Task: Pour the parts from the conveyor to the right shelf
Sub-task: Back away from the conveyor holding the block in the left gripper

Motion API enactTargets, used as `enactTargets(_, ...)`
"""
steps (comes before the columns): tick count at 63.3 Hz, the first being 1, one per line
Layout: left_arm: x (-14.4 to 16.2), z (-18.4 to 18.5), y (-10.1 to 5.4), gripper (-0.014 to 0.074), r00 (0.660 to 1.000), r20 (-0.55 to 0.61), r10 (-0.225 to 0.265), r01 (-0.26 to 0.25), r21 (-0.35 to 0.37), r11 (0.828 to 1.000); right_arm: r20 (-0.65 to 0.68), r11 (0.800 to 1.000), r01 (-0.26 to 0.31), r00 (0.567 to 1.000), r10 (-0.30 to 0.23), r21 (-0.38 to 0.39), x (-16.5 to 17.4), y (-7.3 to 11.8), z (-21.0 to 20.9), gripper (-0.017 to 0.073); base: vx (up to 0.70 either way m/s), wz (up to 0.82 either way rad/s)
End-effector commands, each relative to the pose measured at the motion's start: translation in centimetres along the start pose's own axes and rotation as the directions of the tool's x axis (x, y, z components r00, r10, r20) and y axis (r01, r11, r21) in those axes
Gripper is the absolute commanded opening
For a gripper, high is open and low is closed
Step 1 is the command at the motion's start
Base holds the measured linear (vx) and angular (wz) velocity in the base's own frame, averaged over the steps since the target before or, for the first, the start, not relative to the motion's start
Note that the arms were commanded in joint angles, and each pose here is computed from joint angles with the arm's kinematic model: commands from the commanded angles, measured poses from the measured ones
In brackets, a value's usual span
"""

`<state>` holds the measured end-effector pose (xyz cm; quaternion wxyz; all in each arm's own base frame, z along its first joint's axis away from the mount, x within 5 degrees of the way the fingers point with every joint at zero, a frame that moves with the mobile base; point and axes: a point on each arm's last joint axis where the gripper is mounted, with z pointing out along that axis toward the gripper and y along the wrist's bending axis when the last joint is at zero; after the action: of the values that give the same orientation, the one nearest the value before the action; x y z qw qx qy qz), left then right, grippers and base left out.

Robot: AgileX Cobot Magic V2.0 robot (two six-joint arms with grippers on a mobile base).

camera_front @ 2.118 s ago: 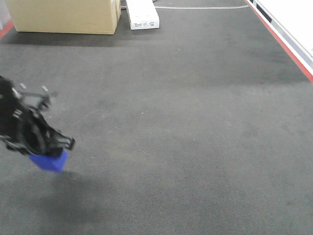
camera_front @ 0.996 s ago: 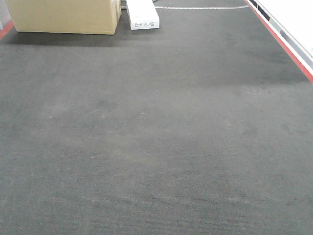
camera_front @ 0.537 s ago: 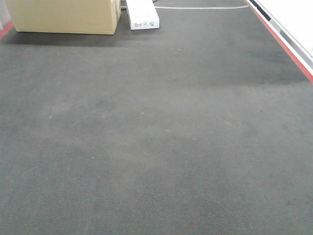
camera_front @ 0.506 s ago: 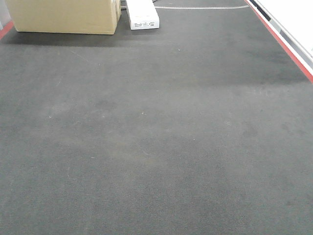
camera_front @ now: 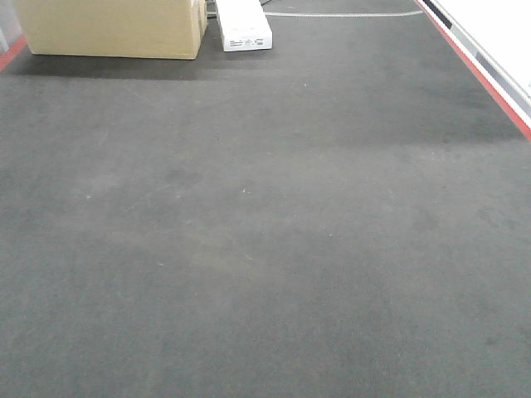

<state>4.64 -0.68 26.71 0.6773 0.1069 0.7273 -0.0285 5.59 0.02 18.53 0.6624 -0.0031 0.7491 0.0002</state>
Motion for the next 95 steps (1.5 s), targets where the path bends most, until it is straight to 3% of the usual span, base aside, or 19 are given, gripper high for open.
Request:
enactTargets(1,-1.57,-0.14,0.05,-0.0006,0.995,0.103,-0.008,0.008,0.005,1.0,0.066,1.0,0.009,0.998,-0.009,0.002,-0.2,0.0,0.01,-0.0009,-0.06,0.05)
enactTargets(95,-1.54,-0.12,0.05,-0.0006,0.995,0.099,-0.008,0.008,0.005,1.0,0.069,1.0,0.009,0.998,-0.009,0.002,-0.22,0.0,0.01,-0.0009,-0.37,-0.03)
